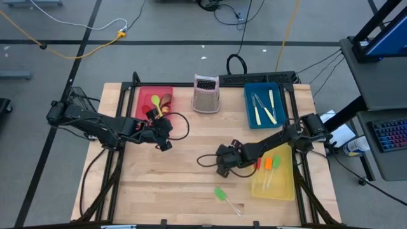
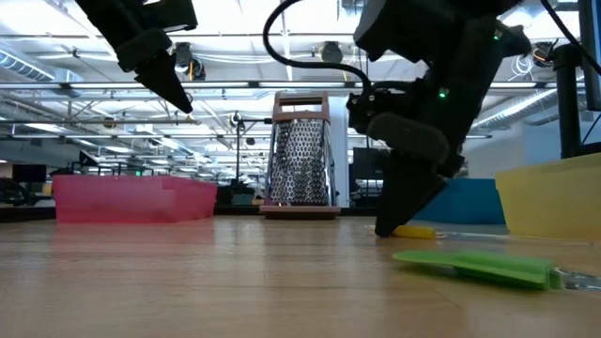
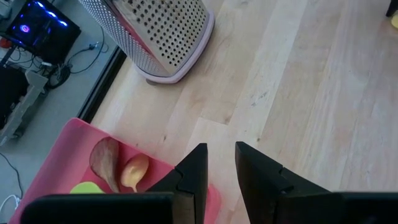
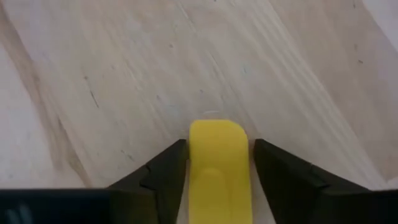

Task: Pick & Place Kitchen Items
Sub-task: Put the yellow spatula into the yellow bin

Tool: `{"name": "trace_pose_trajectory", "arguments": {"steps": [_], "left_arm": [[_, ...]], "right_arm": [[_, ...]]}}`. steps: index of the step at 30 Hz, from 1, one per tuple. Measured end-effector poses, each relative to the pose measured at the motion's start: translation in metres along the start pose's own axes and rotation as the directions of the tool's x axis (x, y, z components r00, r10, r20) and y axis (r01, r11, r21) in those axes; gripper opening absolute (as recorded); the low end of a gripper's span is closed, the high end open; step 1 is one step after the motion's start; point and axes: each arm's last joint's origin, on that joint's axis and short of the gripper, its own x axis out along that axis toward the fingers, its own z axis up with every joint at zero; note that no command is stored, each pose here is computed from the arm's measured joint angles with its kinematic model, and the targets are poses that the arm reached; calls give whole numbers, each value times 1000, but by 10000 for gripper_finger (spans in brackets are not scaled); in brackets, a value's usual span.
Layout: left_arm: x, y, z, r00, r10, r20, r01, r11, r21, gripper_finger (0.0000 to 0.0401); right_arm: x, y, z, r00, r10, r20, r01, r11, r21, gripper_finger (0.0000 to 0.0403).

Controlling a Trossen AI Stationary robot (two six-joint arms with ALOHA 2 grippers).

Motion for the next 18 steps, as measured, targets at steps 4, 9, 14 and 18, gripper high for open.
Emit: {"name": "trace_pose_trajectory", "arguments": {"steps": [4, 9, 14, 18], "left_arm": [[0, 0, 0, 1000, 0, 0, 0, 1000, 5, 88], [0, 0, 0, 1000, 0, 0, 0, 1000, 7, 88], [0, 0, 0, 1000, 0, 2, 0, 1000, 5, 88], [0, 0, 0, 1000, 0, 3, 0, 1000, 3, 88]], "right_arm": [[10, -11, -7, 999, 45, -28, -44, 998, 42, 134], [11, -14, -8, 997, 78, -3, -78, 997, 27, 69], [8, -13, -5, 996, 83, 23, -82, 995, -50, 27], [8, -13, -5, 996, 87, 23, -85, 994, -63, 4]]}}
